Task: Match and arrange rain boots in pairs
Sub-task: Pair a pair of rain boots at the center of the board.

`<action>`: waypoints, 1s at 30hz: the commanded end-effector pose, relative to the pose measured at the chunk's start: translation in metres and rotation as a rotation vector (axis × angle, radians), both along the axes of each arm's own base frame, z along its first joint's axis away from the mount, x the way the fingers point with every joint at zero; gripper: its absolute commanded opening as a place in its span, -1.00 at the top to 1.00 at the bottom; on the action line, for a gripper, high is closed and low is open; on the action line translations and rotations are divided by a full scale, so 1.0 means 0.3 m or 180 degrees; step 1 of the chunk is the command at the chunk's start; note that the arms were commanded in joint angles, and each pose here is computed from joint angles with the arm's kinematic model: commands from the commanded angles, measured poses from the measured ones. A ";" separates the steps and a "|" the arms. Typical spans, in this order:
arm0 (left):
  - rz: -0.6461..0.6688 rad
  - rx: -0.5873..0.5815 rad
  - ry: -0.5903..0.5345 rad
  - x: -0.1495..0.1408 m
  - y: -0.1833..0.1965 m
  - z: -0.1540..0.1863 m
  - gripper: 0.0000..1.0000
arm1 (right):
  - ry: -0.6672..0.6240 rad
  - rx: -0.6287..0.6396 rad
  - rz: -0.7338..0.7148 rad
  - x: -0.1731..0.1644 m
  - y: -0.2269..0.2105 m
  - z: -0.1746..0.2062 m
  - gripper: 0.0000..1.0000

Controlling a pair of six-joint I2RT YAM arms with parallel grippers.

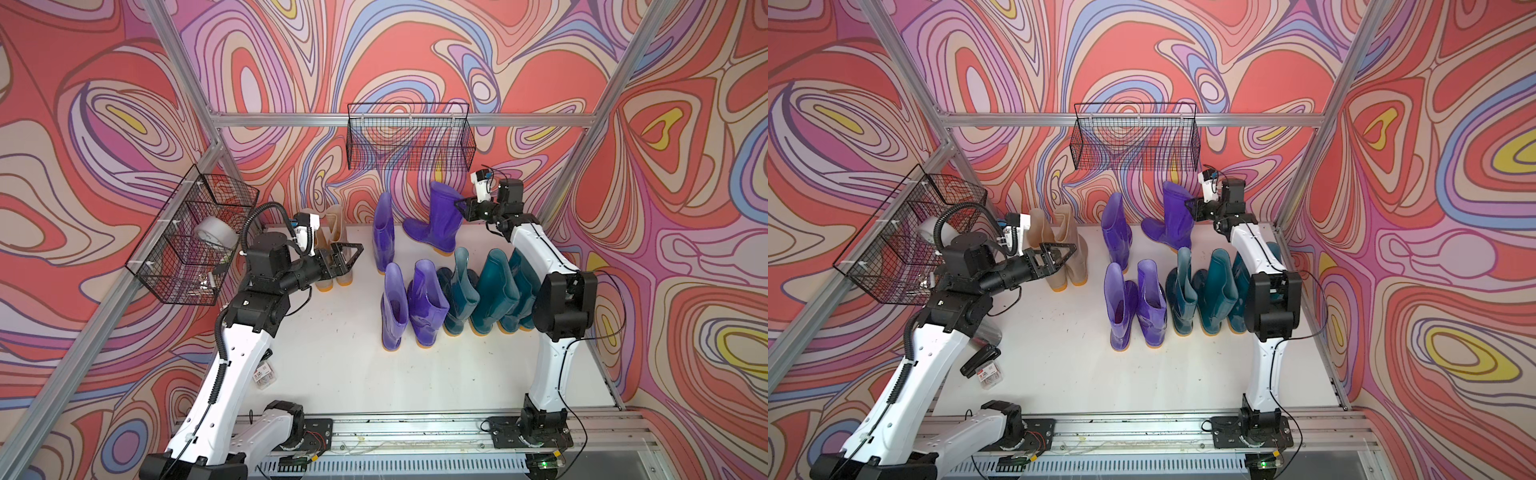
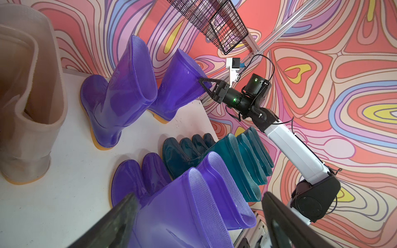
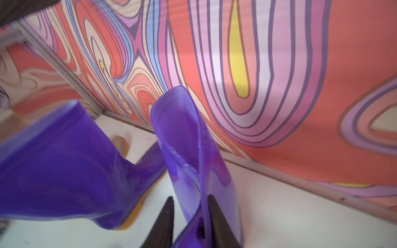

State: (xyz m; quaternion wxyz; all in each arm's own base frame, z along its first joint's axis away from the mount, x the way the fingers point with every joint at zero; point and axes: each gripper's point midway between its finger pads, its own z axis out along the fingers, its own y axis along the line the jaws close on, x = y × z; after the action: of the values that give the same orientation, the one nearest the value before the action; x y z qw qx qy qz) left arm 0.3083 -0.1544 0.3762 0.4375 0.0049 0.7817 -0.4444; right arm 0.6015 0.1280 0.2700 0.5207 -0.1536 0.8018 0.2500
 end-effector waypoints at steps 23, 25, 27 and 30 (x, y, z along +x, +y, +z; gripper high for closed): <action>0.0044 0.0007 -0.0200 -0.108 0.026 0.037 -0.86 | 0.0207 0.0393 -0.0713 -0.097 0.525 0.129 1.00; 0.0049 0.0010 -0.0201 -0.111 0.028 0.035 -0.87 | 0.0280 0.0455 -0.0704 -0.092 0.536 0.112 1.00; 0.0045 0.0020 -0.0196 -0.113 0.028 0.030 -0.87 | 0.0341 0.0499 -0.0706 -0.094 0.548 0.098 1.00; 0.0053 0.0025 -0.0180 -0.111 0.029 0.022 -0.87 | 0.0350 0.0637 -0.0741 -0.095 0.556 0.117 1.00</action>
State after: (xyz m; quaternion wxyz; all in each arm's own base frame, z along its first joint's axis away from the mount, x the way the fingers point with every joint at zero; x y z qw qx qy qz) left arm 0.2774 -0.1466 0.3868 0.4637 0.0105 0.7671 -0.4431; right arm 0.5693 0.2871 0.2865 0.4992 -0.0142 0.8305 0.2468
